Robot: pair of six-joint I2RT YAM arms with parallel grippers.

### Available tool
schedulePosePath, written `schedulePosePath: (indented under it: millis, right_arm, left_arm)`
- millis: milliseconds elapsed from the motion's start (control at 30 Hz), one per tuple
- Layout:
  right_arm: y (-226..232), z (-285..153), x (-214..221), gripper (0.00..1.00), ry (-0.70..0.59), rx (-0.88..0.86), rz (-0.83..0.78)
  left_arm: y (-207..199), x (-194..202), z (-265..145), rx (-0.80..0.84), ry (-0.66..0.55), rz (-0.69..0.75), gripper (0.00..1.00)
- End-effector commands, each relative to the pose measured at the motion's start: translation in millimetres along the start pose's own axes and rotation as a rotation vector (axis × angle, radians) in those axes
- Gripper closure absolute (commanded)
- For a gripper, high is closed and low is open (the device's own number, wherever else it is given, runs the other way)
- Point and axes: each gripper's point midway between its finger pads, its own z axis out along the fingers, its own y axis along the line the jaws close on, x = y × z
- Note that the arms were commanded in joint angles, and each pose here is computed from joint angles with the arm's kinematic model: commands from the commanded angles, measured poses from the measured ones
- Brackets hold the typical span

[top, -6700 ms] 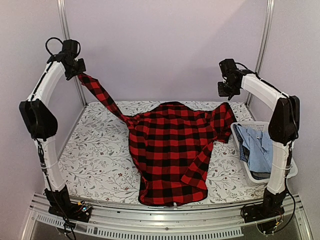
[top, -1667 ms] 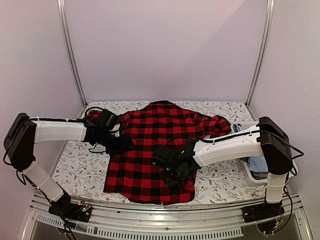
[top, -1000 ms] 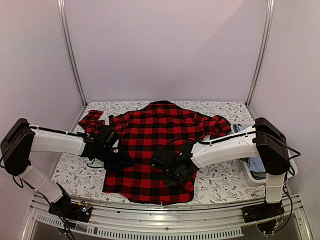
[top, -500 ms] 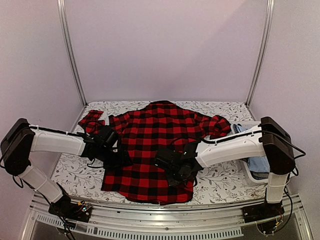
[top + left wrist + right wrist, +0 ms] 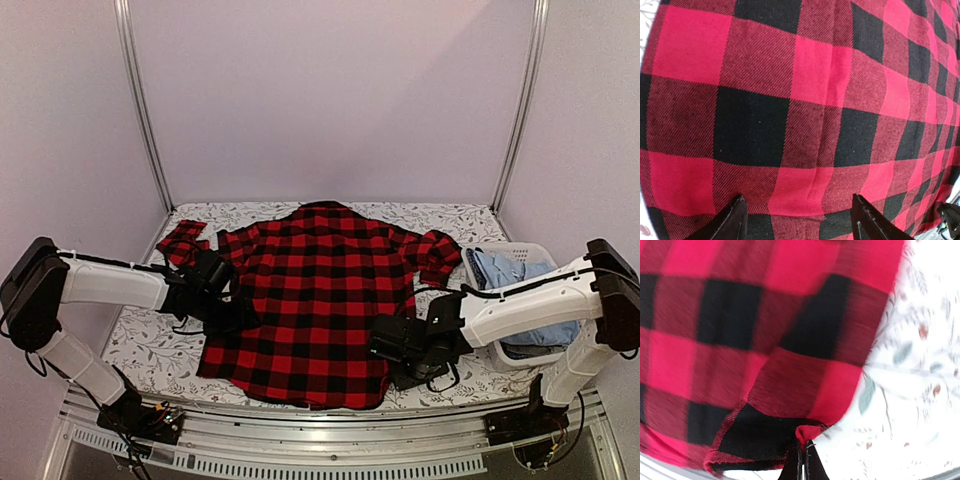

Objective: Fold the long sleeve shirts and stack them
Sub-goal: Smooth out the flattened shirt at the center of the board.

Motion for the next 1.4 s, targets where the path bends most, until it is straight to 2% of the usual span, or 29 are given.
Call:
schedulePosePath:
  millis: [0, 133, 267, 300, 400, 433, 533, 633, 900, 1033, 1200, 1367]
  right_arm:
    - [-6, -8, 39, 1.00, 0.073, -0.038, 0.032]
    - [-16, -5, 63, 1.00, 0.121, -0.034, 0.052]
    - [-23, -15, 53, 0.91, 0.075, -0.021, 0.076]
    - [-23, -18, 48, 0.85, 0.060, -0.027, 0.084]
    - [-19, -28, 22, 0.55, 0.006, -0.067, 0.095]
    - [-18, -32, 10, 0.48, -0.021, -0.078, 0.103]
    - [-21, -37, -28, 0.37, -0.085, -0.102, 0.121]
    - [-33, -39, -69, 0.31, -0.160, -0.122, 0.155]
    - [-71, -42, -181, 0.28, -0.339, -0.170, 0.261]
    - [-88, -27, -217, 0.28, -0.357, -0.156, 0.278]
    - [-117, 7, -228, 0.28, -0.320, -0.095, 0.333]
    - [-139, 26, -208, 0.29, -0.287, -0.026, 0.377]
  left_arm:
    - [60, 35, 11, -0.207, 0.117, -0.033, 0.29]
    - [54, 31, 10, -0.194, 0.114, -0.024, 0.29]
    - [51, 27, 7, -0.190, 0.104, -0.013, 0.29]
    - [52, 26, 6, -0.194, 0.101, -0.014, 0.29]
    - [50, 24, 4, -0.189, 0.092, -0.013, 0.28]
    - [49, 23, 3, -0.187, 0.089, -0.013, 0.28]
    - [51, 22, 1, -0.193, 0.086, -0.020, 0.28]
    - [64, 21, -1, -0.217, 0.066, -0.059, 0.27]
    - [94, 31, 0, -0.223, 0.092, -0.189, 0.28]
    - [101, 30, -6, -0.225, 0.077, -0.228, 0.28]
    - [100, 24, -14, -0.211, 0.047, -0.244, 0.28]
    - [87, 16, -19, -0.155, 0.029, -0.232, 0.28]
